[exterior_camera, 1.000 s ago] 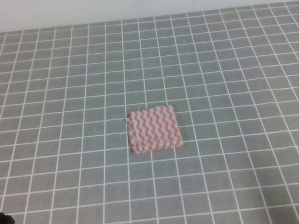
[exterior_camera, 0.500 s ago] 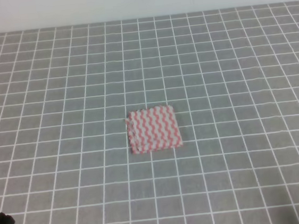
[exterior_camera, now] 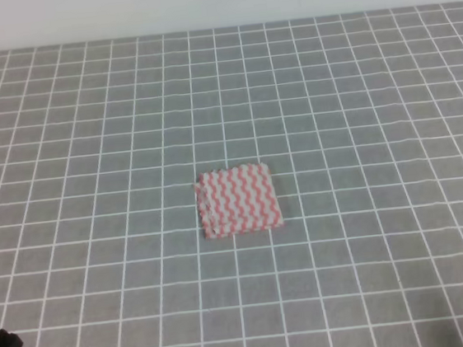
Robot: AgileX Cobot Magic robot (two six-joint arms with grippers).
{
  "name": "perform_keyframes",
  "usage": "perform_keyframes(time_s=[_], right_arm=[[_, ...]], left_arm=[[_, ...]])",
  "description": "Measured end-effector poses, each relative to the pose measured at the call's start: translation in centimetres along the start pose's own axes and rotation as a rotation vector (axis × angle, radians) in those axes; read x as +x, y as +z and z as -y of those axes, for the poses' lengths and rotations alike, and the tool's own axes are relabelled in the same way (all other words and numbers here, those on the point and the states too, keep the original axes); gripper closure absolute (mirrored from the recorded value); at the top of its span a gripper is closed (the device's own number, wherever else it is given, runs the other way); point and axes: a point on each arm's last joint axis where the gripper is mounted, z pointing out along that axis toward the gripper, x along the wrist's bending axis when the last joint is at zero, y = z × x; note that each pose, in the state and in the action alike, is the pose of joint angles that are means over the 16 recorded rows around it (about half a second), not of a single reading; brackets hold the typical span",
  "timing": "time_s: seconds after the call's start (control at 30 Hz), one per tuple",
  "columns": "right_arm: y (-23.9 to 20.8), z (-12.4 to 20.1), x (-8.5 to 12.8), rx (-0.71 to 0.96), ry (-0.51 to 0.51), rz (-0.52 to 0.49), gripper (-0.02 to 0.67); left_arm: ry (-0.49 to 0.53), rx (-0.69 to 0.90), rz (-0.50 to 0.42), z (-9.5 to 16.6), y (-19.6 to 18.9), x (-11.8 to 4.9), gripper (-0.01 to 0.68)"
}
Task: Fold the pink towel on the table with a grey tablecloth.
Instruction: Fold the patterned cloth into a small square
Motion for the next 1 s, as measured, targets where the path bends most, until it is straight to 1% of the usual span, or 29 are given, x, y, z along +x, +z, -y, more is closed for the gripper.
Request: perform_keyframes(time_s=[0.23, 0.47, 0.57, 0.73, 0.8, 1.0], right_arm=[[0.05, 0.08, -0.01, 0.004, 0.002, 0.0, 0.664], [0.05, 0.08, 0.0, 0.004, 0.004, 0.0, 0.664], [0.01, 0.01, 0.01, 0.002, 0.005, -0.001, 0.664], [-0.02, -0.03, 0.02, 0.0, 0.006, -0.002, 0.664], [-0.02, -0.03, 0.03, 0.0, 0.007, -0.002, 0.664], [-0.02, -0.03, 0.03, 0.0, 0.008, -0.003, 0.664]], left_arm=[[0.002, 0.0, -0.001, 0.0, 0.0, 0.01, 0.675], [0.066, -0.006, -0.015, -0.05, 0.0, 0.14, 0.676], [0.11, -0.008, -0.025, -0.09, 0.0, 0.23, 0.676], [0.231, 0.002, -0.046, -0.04, 0.0, 0.39, 0.676], [0.254, 0.011, -0.062, 0.0, -0.01, 0.49, 0.676], [0.233, 0.062, -0.14, 0.34, -0.06, 0.96, 0.676]])
